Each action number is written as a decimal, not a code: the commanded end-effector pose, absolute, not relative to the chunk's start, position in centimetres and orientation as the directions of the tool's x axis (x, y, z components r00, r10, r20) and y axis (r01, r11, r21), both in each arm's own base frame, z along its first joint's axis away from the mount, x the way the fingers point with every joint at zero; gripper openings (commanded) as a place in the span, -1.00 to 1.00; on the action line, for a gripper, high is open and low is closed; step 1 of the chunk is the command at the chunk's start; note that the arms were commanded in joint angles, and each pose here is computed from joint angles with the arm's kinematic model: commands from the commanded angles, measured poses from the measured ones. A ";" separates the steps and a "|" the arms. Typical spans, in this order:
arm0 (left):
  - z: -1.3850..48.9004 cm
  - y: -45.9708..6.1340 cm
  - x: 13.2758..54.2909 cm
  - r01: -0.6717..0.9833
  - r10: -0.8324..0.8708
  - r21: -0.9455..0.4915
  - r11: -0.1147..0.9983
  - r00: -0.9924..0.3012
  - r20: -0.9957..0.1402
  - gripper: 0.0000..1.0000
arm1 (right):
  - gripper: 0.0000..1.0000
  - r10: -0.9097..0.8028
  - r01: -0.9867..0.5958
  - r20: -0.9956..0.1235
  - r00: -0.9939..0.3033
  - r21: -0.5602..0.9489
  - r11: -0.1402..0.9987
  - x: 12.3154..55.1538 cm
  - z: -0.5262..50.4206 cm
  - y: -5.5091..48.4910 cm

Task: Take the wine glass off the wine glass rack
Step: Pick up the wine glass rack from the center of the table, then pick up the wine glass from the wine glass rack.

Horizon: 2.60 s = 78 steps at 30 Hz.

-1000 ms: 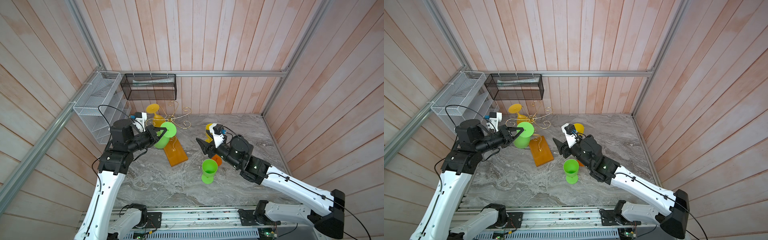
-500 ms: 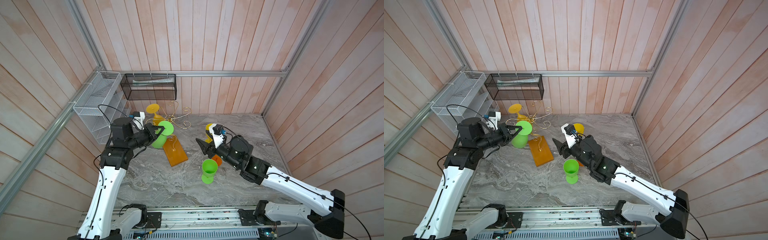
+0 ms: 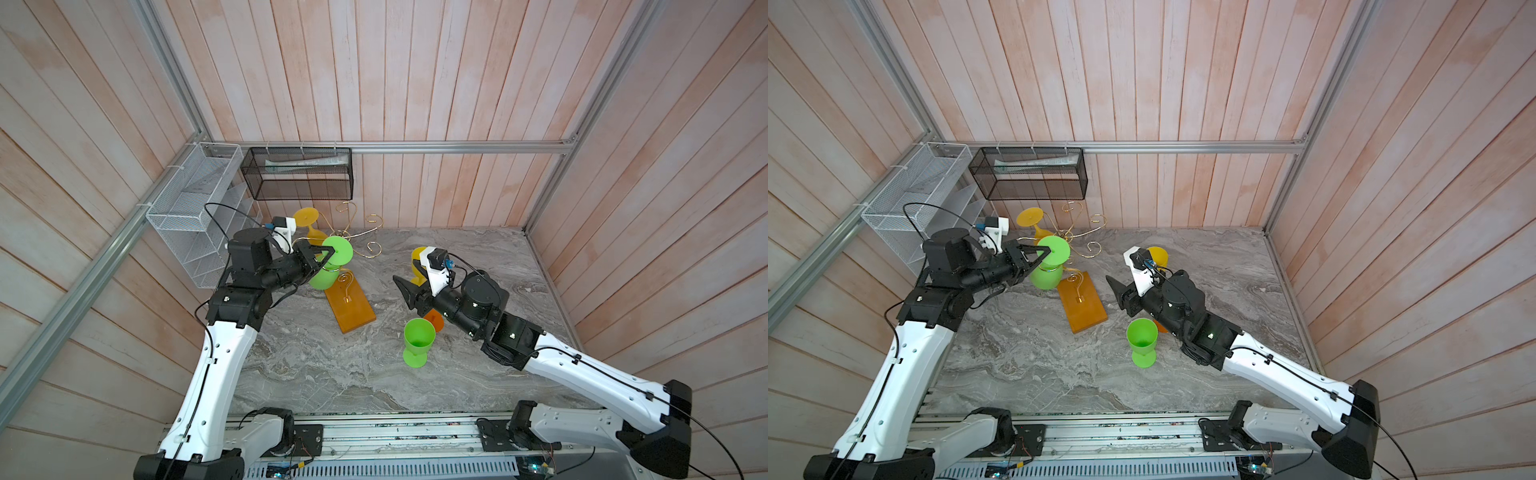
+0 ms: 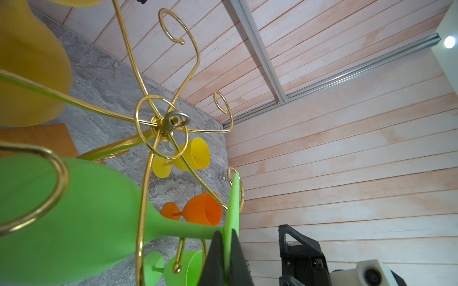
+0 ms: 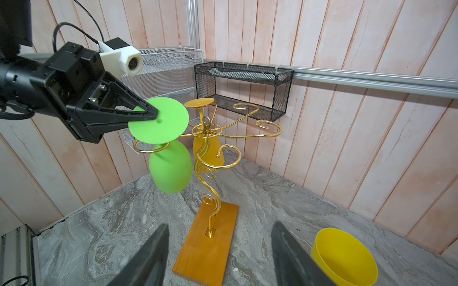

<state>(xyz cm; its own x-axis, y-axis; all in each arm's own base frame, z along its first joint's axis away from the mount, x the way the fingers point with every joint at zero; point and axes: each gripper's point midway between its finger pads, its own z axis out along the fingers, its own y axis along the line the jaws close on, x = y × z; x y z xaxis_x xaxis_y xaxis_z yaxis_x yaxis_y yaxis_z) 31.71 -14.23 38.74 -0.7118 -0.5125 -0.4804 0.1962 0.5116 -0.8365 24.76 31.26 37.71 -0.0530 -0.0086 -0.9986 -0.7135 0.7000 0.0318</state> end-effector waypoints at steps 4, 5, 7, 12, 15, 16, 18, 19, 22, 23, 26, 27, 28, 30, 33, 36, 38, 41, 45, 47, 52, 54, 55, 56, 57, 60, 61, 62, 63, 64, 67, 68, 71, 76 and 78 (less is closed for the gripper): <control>40.6 -15.6 31.0 0.279 -0.473 -0.832 0.479 -0.717 -0.512 -1.00 | 0.29 0.014 -0.710 -1.000 -0.025 0.028 0.704 24.5 39.2 30.9; 40.6 -15.7 31.0 0.281 -0.470 -0.833 0.476 -0.719 -0.511 -1.00 | 0.29 0.014 -0.710 -1.000 -0.026 0.029 0.704 24.4 39.2 30.9; 40.5 -16.0 30.9 0.285 -0.463 -0.833 0.474 -0.724 -0.511 -1.00 | 0.29 0.015 -0.709 -0.999 -0.028 0.031 0.704 24.4 39.2 30.8; 40.2 -16.6 30.7 0.293 -0.444 -0.836 0.464 -0.740 -0.505 -1.00 | 0.29 0.019 -0.707 -0.999 -0.028 0.033 0.706 24.3 39.2 30.6; 39.8 -16.9 30.7 0.292 -0.437 -0.838 0.461 -0.748 -0.500 -1.00 | 0.29 0.019 -0.706 -0.999 -0.027 0.033 0.707 24.4 39.2 30.6; 39.7 -16.9 30.7 0.291 -0.436 -0.838 0.461 -0.749 -0.500 -1.00 | 0.29 0.018 -0.706 -0.999 -0.027 0.032 0.708 24.4 39.2 30.6; 39.5 -17.0 30.7 0.290 -0.433 -0.838 0.462 -0.751 -0.499 -1.00 | 0.28 0.019 -0.706 -0.999 -0.027 0.033 0.708 24.4 39.2 30.6; 39.4 -17.0 30.8 0.288 -0.433 -0.838 0.464 -0.752 -0.498 -1.00 | 0.29 0.018 -0.707 -0.999 -0.028 0.033 0.706 24.3 39.2 30.6; 38.9 -17.0 31.0 0.279 -0.430 -0.839 0.466 -0.758 -0.491 -1.00 | 0.29 0.019 -0.708 -0.999 -0.028 0.033 0.706 24.3 39.2 30.6; 38.9 -17.0 31.1 0.279 -0.430 -0.839 0.467 -0.757 -0.492 -1.00 | 0.29 0.020 -0.706 -0.999 -0.027 0.033 0.707 24.4 39.2 30.5; 38.7 -17.0 31.3 0.276 -0.431 -0.838 0.470 -0.757 -0.491 -1.00 | 0.28 0.016 -0.705 -1.000 -0.027 0.031 0.708 24.3 39.1 30.5; 38.7 -17.1 31.4 0.275 -0.430 -0.839 0.469 -0.758 -0.489 -1.00 | 0.28 0.019 -0.704 -1.000 -0.026 0.031 0.709 24.3 39.2 30.5; 38.7 -17.1 31.4 0.276 -0.430 -0.839 0.469 -0.758 -0.490 -1.00 | 0.28 0.017 -0.703 -0.999 -0.027 0.031 0.710 24.4 39.1 30.4; 38.7 -17.2 31.5 0.277 -0.429 -0.839 0.468 -0.759 -0.490 -1.00 | 0.28 0.017 -0.704 -0.999 -0.027 0.031 0.710 24.3 39.1 30.5; 38.6 -17.2 31.4 0.275 -0.427 -0.838 0.471 -0.761 -0.489 -1.00 | 0.29 0.016 -0.705 -0.999 -0.028 0.030 0.709 24.4 39.0 30.5; 38.1 -17.3 31.3 0.265 -0.422 -0.835 0.483 -0.764 -0.487 -1.00 | 0.28 0.016 -0.704 -1.000 -0.027 0.031 0.710 24.4 39.0 30.5; 37.8 -17.3 31.2 0.261 -0.417 -0.832 0.490 -0.767 -0.487 -1.00 | 0.29 0.016 -0.704 -1.000 -0.027 0.031 0.710 24.4 39.0 30.5; 37.2 -17.5 30.8 0.256 -0.410 -0.832 0.492 -0.775 -0.481 -1.00 | 0.29 0.016 -0.705 -1.000 -0.027 0.031 0.708 24.4 39.0 30.5; 37.0 -17.5 30.2 0.258 -0.408 -0.830 0.494 -0.775 -0.483 -1.00 | 0.28 0.019 -0.706 -0.999 -0.028 0.034 0.708 24.3 39.1 30.5; 37.0 -17.4 29.9 0.260 -0.409 -0.829 0.495 -0.772 -0.487 -1.00 | 0.28 0.018 -0.706 -0.999 -0.028 0.032 0.708 24.3 39.0 30.5; 37.3 -17.1 28.9 0.266 -0.411 -0.827 0.494 -0.767 -0.493 -1.00 | 0.28 0.021 -0.709 -0.999 -0.030 0.036 0.705 24.3 39.1 30.6; 37.4 -17.0 28.4 0.269 -0.410 -0.825 0.497 -0.765 -0.497 -1.00 | 0.29 0.022 -0.712 -0.999 -0.032 0.038 0.701 24.3 39.1 30.7; 37.5 -17.0 28.1 0.272 -0.409 -0.823 0.499 -0.763 -0.501 -1.00 | 0.29 0.023 -0.712 -0.999 -0.033 0.040 0.701 24.2 39.1 30.7; 37.5 -16.9 27.9 0.275 -0.408 -0.821 0.500 -0.761 -0.503 -1.00 | 0.29 0.023 -0.713 -0.999 -0.035 0.041 0.700 24.2 39.0 30.7; 37.6 -16.9 27.6 0.278 -0.407 -0.820 0.500 -0.761 -0.506 -1.00 | 0.29 0.022 -0.714 -0.999 -0.037 0.042 0.699 24.2 39.0 30.8; 38.2 -16.8 26.8 0.303 -0.398 -0.816 0.493 -0.755 -0.521 -1.00 | 0.29 0.027 -0.715 -0.999 -0.039 0.047 0.698 24.2 39.1 30.8; 38.3 -16.9 26.6 0.312 -0.394 -0.814 0.490 -0.753 -0.526 -1.00 | 0.29 0.030 -0.716 -0.999 -0.040 0.049 0.697 24.2 39.1 30.8; 38.5 -16.9 26.4 0.321 -0.389 -0.812 0.488 -0.753 -0.532 -1.00 | 0.28 0.033 -0.715 -0.999 -0.042 0.053 0.697 24.2 39.2 30.8; 38.7 -17.0 26.2 0.333 -0.380 -0.807 0.488 -0.752 -0.540 -1.00 | 0.28 0.035 -0.715 -0.999 -0.041 0.054 0.697 24.2 39.2 30.8; 38.8 -17.0 26.0 0.343 -0.371 -0.804 0.486 -0.752 -0.545 -1.00 | 0.29 0.037 -0.717 -0.998 -0.044 0.057 0.695 24.1 39.2 30.9; 38.8 -17.1 25.5 0.352 -0.348 -0.796 0.493 -0.758 -0.551 -1.00 | 0.28 0.041 -0.704 -0.998 -0.057 0.069 0.707 24.5 39.1 30.8; 39.0 -17.1 25.3 0.358 -0.342 -0.793 0.493 -0.758 -0.555 -1.00 | 0.28 0.044 -0.697 -0.997 -0.062 0.075 0.713 24.6 39.1 30.6; 38.9 -17.2 24.6 0.366 -0.325 -0.793 0.486 -0.767 -0.553 -1.00 | 0.27 0.042 -0.677 -0.996 -0.076 0.082 0.731 25.0 38.8 30.5; 39.0 -18.3 22.9 0.407 -0.259 -0.817 0.408 -0.807 -0.531 -1.00 | 0.25 0.045 -0.627 -0.993 -0.113 0.107 0.772 26.1 38.2 29.8; 39.2 -18.7 22.2 0.428 -0.234 -0.820 0.380 -0.814 -0.532 -1.00 | 0.23 0.067 -0.605 -0.987 -0.144 0.141 0.784 26.8 38.0 29.1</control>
<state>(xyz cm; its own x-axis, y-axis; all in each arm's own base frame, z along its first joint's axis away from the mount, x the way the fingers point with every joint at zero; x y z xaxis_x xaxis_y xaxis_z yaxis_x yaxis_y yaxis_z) 24.20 -17.85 38.20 -0.8107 -0.3019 -0.5017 0.3466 0.4431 -0.8268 25.68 30.18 37.36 -0.1085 0.0223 -0.9938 -0.6567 0.7490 0.0885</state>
